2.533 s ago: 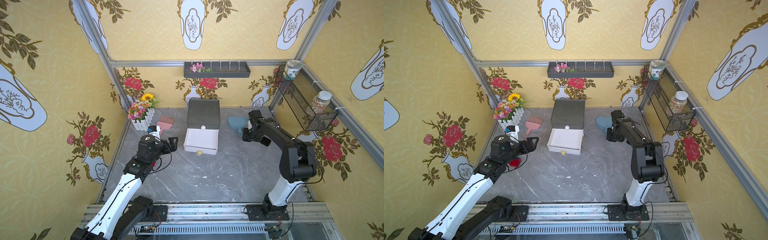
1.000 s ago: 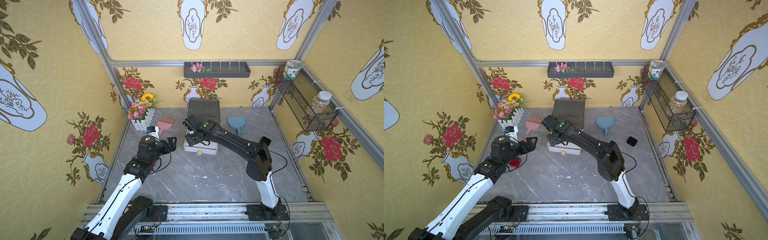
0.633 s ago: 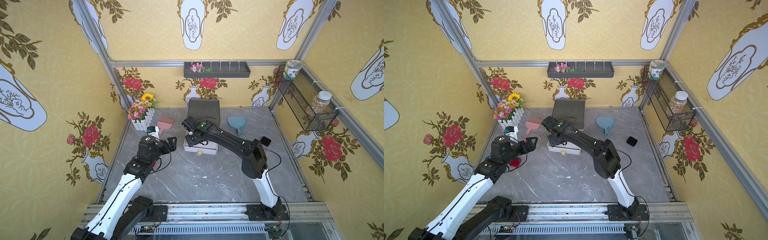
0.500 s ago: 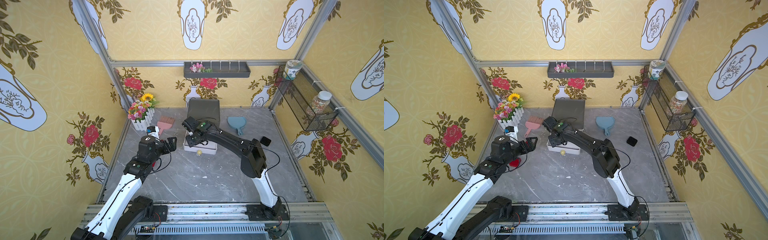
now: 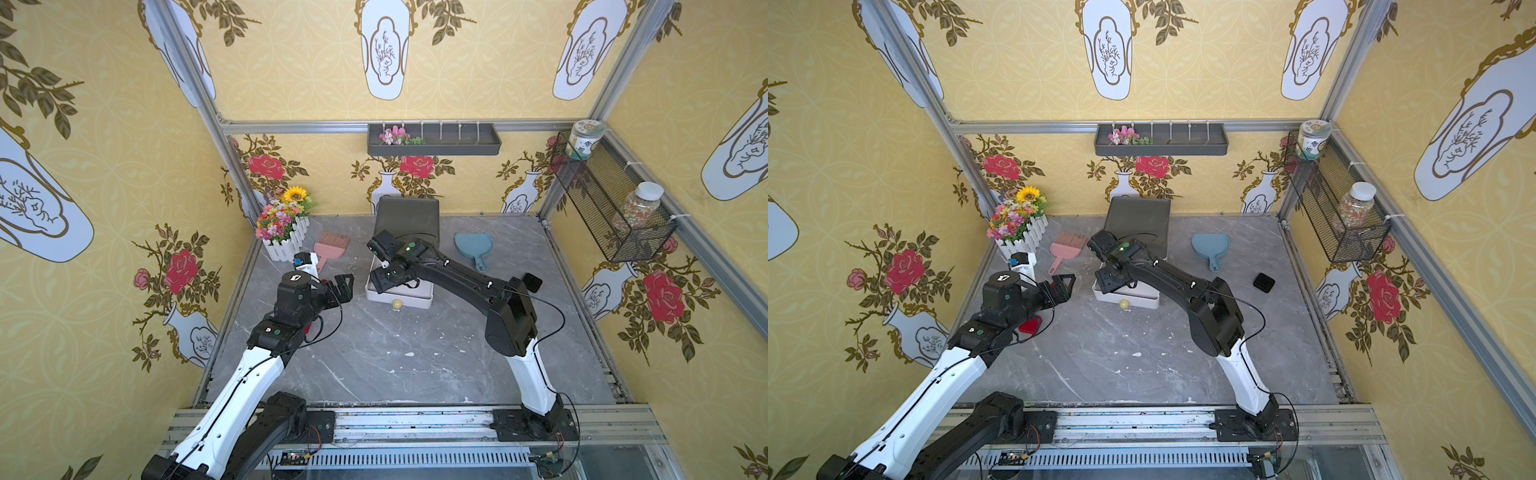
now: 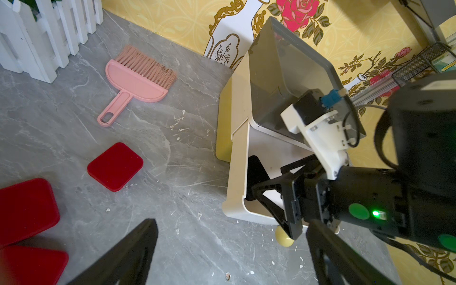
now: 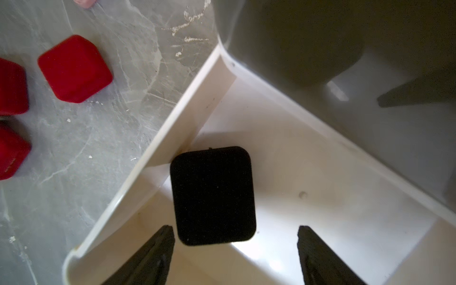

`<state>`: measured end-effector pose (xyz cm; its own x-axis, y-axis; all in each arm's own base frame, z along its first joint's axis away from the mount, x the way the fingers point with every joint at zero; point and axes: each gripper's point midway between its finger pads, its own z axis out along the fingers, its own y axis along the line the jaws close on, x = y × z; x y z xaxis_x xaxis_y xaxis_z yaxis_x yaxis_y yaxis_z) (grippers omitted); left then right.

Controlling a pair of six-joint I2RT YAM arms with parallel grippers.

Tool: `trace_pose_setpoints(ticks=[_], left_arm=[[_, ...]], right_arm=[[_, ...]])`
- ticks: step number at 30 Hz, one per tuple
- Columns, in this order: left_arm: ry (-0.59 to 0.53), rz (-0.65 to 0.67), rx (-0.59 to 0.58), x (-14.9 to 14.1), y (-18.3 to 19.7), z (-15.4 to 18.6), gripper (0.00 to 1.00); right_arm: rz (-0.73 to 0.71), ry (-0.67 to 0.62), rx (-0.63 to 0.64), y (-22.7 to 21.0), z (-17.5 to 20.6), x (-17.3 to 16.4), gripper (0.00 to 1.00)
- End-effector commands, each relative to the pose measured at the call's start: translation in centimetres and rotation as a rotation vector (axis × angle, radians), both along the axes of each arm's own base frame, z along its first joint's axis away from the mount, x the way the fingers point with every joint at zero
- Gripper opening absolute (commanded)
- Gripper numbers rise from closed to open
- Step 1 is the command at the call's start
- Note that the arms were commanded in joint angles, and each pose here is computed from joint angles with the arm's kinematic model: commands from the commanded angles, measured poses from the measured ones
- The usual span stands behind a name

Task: Place the brooch boxes into the drawer by color
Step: Place the brooch box in the drawer, then pick up the brooch box from the center of the board.

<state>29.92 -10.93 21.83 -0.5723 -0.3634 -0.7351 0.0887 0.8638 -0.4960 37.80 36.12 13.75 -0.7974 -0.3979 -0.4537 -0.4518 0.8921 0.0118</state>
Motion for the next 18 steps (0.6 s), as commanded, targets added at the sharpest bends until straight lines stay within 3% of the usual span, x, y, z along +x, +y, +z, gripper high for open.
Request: trace_pose_setpoints(ticks=[1,10,18], left_arm=[[0.002,-0.002,-0.005,0.0,-0.1,0.0,1.00],[0.003,-0.001,-0.007,0.0,0.0,-0.1,1.00],[0.001,-0.004,-0.011,-0.2,-0.1,0.1,1.00]], right_arm=[[-0.019,-0.089,0.048,0.0,3.2,0.5,0.83],[-0.079,-0.190,0.126,-4.4,10.1,-1.3,0.83],[-0.382,-0.168,0.146,-18.1,10.1,-0.2,0.89]])
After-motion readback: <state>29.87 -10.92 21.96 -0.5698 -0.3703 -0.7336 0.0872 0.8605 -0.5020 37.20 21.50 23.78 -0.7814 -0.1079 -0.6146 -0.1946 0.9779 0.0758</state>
